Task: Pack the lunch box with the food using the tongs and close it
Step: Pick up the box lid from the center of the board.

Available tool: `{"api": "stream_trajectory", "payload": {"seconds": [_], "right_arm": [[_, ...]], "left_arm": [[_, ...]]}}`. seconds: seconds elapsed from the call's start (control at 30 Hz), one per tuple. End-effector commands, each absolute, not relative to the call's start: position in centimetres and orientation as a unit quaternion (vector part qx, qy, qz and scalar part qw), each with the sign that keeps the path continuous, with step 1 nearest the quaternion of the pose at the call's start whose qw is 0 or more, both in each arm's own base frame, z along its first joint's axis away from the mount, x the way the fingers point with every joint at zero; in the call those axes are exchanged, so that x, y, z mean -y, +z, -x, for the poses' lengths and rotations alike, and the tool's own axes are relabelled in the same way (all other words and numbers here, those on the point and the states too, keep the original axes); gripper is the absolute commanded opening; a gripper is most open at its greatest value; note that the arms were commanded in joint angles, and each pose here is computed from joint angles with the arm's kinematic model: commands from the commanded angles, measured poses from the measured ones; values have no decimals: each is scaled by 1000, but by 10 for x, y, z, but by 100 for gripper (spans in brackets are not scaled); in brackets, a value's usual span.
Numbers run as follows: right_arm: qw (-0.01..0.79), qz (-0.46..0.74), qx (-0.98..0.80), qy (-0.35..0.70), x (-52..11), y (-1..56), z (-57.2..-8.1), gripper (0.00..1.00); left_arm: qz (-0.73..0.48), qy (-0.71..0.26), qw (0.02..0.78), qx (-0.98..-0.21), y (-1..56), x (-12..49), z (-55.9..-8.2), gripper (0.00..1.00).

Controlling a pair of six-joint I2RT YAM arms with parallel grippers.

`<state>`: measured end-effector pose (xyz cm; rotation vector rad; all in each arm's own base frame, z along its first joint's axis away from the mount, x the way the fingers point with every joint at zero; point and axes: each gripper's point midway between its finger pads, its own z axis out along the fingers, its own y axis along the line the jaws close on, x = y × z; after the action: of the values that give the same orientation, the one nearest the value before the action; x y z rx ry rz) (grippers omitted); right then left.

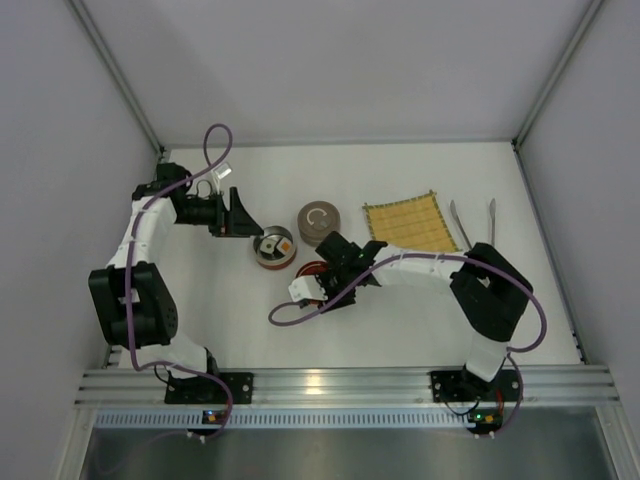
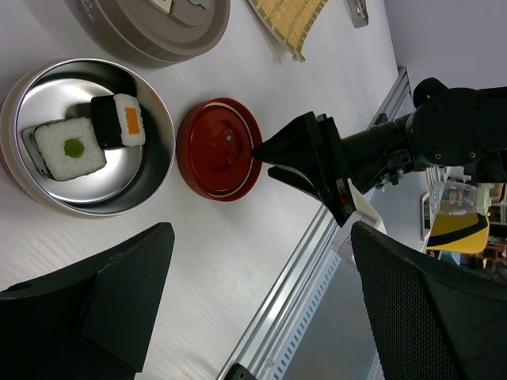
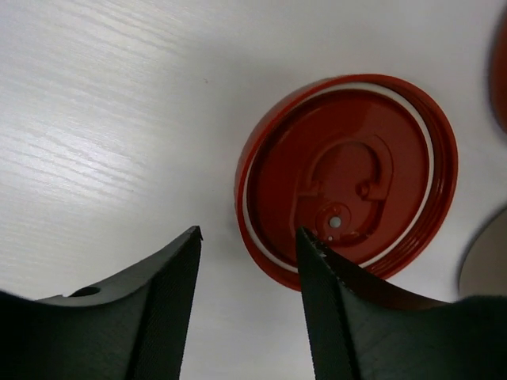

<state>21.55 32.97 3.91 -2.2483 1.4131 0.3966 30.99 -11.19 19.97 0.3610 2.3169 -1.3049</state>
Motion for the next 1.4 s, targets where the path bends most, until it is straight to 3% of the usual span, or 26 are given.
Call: {"api": "stream_trajectory", "payload": {"seconds": [0.0,0.23,0.43,0.63,0.77,0.93,1.37], "right_arm": [[229,842,-462,159,-351,40,-205,48],[206,847,-462,161,-346,28,-198,25],[186,852,-464,154,-343,16,-193,20],[190,836,-494,148,-344,12,-195,0],[206,811,-524,156,-348,28,-196,0],[269,757,-556,213,-360,93,-201,0],[304,481,-650,504,-325,234,-252,0]], "left_arm": [[-153,-476,241,-832,200,113,-309,98],[-152,-483,235,-830,192,114,-308,97],[-161,-480,244,-827,198,113,-313,97],[-168,-464,243,-835,196,110,-312,96],[-172,-457,248,-837,198,110,-311,97],[-176,-455,257,-834,207,115,-312,98],[-153,-424,336,-827,251,117,-331,98]]}}
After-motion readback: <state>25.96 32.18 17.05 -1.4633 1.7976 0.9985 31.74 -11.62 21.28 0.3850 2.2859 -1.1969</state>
